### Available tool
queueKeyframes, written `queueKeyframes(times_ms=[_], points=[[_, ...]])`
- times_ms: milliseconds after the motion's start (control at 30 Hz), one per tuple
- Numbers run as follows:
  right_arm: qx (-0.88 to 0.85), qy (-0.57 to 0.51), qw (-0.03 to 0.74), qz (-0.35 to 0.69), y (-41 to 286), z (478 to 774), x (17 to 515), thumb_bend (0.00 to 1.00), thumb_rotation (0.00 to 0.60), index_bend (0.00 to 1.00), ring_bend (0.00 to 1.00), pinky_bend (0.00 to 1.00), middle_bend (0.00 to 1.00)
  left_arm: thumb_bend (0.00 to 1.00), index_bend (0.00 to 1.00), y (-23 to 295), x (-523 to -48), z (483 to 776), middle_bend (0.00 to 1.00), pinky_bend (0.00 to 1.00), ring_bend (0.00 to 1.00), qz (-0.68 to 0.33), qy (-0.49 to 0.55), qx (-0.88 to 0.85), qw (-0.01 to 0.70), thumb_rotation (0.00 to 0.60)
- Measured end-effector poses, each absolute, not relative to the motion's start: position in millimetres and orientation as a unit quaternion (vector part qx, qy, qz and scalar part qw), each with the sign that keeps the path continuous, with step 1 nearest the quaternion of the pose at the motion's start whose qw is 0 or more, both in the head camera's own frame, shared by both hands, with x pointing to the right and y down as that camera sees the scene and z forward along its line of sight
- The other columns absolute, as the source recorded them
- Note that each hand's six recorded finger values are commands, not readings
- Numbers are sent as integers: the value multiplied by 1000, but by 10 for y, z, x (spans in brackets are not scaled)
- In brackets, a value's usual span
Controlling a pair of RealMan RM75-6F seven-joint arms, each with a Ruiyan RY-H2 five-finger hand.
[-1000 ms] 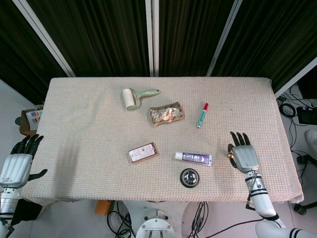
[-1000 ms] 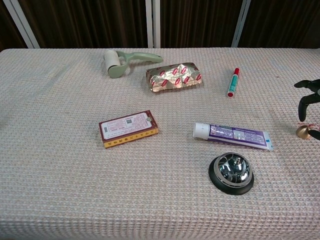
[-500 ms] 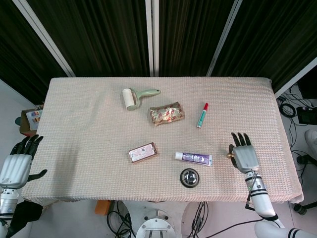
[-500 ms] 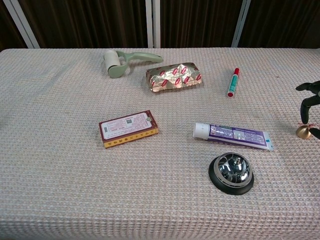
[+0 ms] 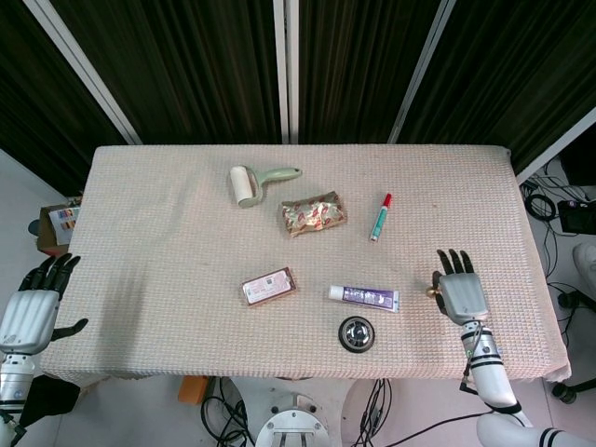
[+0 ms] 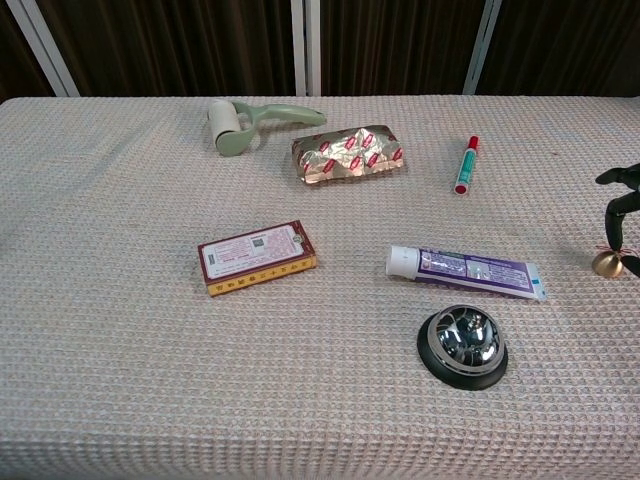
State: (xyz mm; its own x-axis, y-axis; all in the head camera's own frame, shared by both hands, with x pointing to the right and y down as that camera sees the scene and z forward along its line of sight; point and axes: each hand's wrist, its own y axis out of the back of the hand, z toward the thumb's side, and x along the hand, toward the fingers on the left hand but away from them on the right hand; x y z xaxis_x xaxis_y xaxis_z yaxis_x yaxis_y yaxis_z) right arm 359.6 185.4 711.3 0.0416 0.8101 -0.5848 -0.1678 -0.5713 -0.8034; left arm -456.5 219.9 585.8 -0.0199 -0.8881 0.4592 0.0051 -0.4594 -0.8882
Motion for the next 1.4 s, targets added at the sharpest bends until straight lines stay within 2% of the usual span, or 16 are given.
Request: queueKeyframes(times_ms=[600, 1000, 1233, 1400], points=[[-608, -263, 383, 643, 1840, 7142, 3592, 327, 600, 570, 0, 0, 90, 113, 84, 2198, -4580, 5854, 74, 171, 61, -611, 371, -596, 366, 600], [-607, -276, 385, 638, 1811, 7120, 3594, 365, 600, 671, 0, 0, 115, 113, 85, 2193, -4577, 5848, 74, 171, 61, -612, 370, -596, 366, 600], [-610, -300, 385, 624, 1737, 7018, 3566, 380, 600, 704, 0, 0, 130, 113, 84, 2194, -4578, 5832, 74, 171, 61, -611, 371, -594, 368, 600], [-644, -344, 353, 585, 1661, 6833, 3396, 430, 600, 737, 0, 0, 137, 113, 85, 2206, -4577, 5848, 75, 171, 61, -612, 370, -595, 366, 600]])
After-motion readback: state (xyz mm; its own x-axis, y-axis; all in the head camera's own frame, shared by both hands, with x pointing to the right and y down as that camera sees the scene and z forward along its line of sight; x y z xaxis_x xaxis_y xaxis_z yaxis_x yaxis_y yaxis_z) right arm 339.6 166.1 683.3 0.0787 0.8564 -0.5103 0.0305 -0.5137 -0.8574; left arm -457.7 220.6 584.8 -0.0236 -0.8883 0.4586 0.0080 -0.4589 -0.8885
